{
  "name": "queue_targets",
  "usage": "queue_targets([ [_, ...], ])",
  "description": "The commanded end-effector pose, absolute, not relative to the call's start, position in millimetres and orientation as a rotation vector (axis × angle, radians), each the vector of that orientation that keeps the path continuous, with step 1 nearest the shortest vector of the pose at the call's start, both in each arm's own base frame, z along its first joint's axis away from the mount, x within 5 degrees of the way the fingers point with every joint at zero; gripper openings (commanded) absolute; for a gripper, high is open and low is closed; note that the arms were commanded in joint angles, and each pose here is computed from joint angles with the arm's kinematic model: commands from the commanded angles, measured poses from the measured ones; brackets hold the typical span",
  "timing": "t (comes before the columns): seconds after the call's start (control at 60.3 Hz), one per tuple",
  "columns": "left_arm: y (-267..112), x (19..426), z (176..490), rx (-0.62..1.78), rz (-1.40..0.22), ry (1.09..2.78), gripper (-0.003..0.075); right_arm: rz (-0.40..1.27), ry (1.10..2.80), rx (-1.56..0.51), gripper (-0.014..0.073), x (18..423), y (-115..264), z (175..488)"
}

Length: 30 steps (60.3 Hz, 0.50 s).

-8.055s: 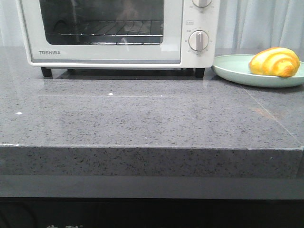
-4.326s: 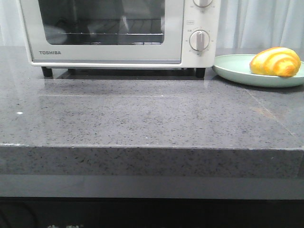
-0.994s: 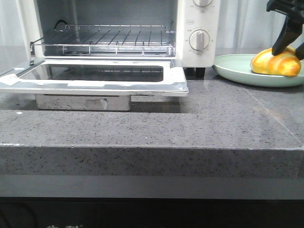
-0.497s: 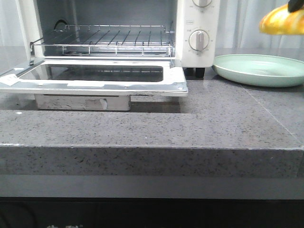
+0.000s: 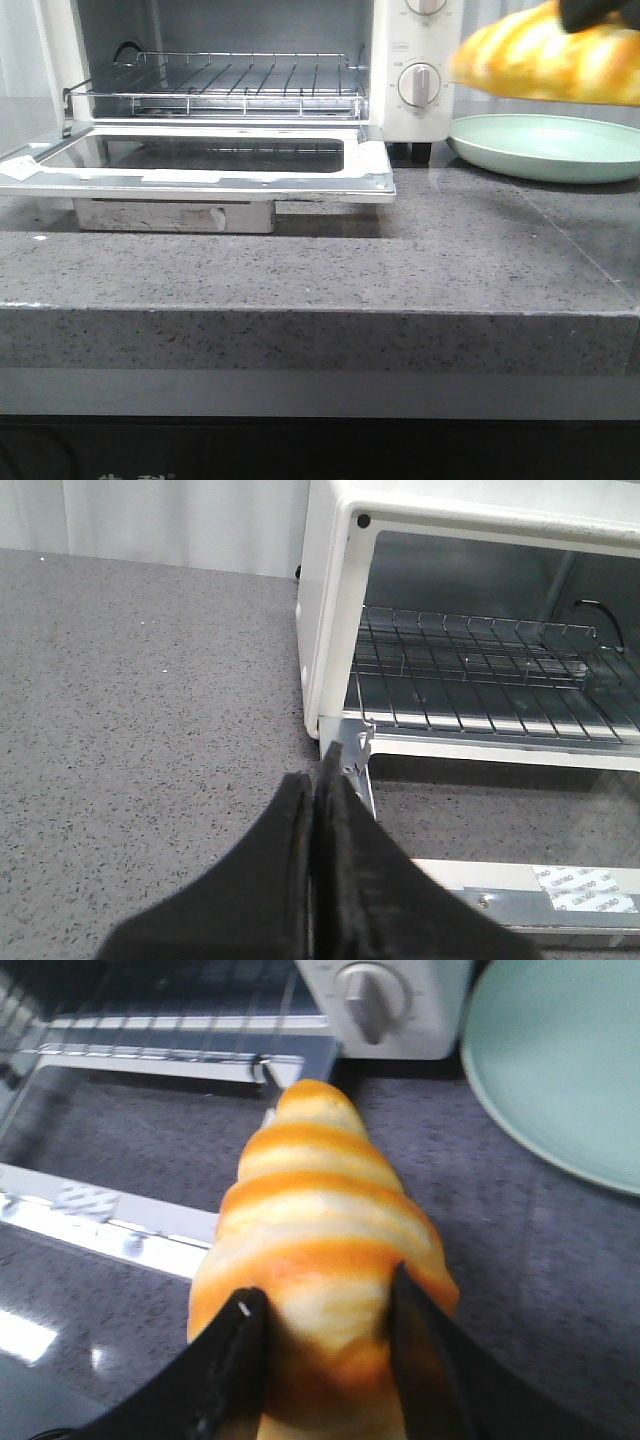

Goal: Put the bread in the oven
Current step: 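Lift the croissant with the right gripper and carry it into the oven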

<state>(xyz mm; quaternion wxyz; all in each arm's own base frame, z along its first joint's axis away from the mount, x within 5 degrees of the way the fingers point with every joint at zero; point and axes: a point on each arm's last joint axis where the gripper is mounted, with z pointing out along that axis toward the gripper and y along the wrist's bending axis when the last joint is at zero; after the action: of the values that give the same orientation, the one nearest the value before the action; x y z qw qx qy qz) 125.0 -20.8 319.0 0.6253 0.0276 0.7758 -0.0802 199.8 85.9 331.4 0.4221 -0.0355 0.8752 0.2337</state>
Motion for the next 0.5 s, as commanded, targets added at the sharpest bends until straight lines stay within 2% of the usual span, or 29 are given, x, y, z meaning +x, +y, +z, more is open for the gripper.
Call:
queue_targets([
  [0.0,-20.7,125.6,335.2,0.050,-0.200,1.676,-0.0020,0.655,2.031,-0.108,0.0164,206.8,102.7,353.7],
  [0.298,-20.7,125.6,335.6,0.050,-0.201,1.671,-0.0020,0.763,1.973,-0.102,0.0164,262.3,160.6,359.3],
  [0.481,-20.8,125.6,335.7,0.050,-0.201,1.670,-0.0020,0.817,1.898,0.032,0.0164,308.4,181.9,361.2],
])
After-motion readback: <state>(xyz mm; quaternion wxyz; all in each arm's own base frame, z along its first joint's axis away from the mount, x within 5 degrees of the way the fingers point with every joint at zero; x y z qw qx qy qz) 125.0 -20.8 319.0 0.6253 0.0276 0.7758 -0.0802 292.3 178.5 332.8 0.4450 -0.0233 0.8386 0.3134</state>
